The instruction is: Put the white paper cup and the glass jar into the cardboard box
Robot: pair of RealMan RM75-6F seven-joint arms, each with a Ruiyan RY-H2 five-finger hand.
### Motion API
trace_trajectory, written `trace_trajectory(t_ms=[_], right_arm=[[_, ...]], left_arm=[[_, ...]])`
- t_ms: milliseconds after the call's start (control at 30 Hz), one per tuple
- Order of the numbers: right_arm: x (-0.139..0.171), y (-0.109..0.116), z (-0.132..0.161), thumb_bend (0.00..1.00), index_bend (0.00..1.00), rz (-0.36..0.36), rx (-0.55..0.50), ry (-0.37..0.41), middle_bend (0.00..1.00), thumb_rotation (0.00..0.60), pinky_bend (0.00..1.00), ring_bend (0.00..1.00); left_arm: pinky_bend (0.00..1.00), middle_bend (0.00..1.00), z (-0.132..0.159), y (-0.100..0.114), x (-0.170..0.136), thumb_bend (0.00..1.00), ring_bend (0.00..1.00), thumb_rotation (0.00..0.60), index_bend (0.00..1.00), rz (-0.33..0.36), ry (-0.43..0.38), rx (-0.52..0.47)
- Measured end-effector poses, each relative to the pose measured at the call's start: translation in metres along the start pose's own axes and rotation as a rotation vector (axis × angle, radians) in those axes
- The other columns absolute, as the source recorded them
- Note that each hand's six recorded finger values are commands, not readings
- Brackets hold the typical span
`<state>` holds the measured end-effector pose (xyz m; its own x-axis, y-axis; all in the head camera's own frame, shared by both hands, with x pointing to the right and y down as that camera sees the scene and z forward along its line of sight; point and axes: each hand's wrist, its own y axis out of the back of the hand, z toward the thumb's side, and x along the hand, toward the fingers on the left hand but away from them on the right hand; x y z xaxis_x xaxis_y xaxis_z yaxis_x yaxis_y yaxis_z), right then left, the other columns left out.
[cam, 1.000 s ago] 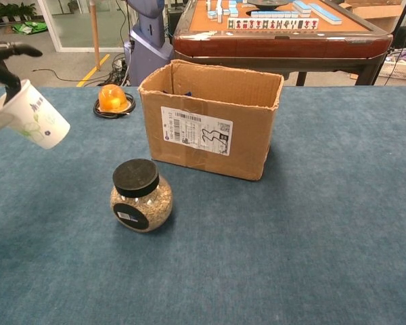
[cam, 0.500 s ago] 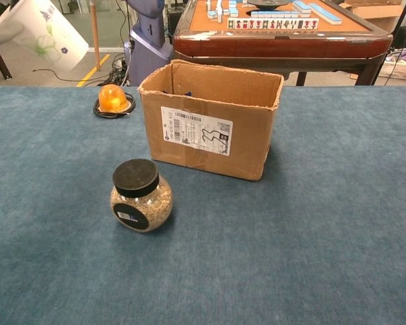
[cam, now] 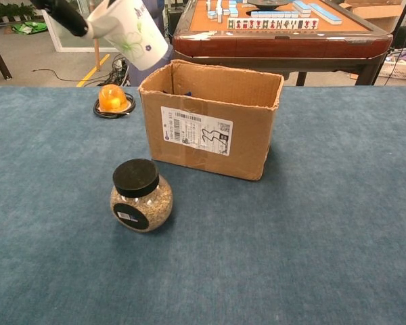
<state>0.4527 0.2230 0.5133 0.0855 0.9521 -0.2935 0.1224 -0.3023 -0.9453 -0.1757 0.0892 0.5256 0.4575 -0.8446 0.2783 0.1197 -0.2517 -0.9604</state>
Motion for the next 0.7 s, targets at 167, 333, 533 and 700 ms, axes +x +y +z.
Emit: trace_trajectory(t_ms=[167,333,533,700], right_arm=[[-0.001,0.0,-0.002,0.33,0.31,0.007,-0.008,-0.004,0.42,0.6,0.34,0.37],[-0.002,0.001,-0.004,0.33,0.31,0.01,-0.016,-0.008,0.42,0.6,0.34,0.37],[-0.003,0.004,-0.006,0.33,0.31,0.003,-0.025,-0.015,0.42,0.6,0.34,0.37],[-0.004,0.004,-0.007,0.33,0.31,0.004,-0.027,-0.019,0.42,0.6,0.34,0.37]], left_arm=[[0.11,0.0,0.022,-0.007,0.022,0.43,0.0,0.6,0.58,-0.023,-0.016,0.025],[0.11,0.0,0.035,-0.013,0.039,0.43,0.0,0.6,0.58,-0.047,-0.011,0.034],[0.11,0.0,0.044,-0.02,0.055,0.43,0.0,0.6,0.58,-0.069,0.003,0.057],[0.1,0.0,0.043,-0.027,0.06,0.37,0.0,0.6,0.37,-0.087,0.022,0.07]])
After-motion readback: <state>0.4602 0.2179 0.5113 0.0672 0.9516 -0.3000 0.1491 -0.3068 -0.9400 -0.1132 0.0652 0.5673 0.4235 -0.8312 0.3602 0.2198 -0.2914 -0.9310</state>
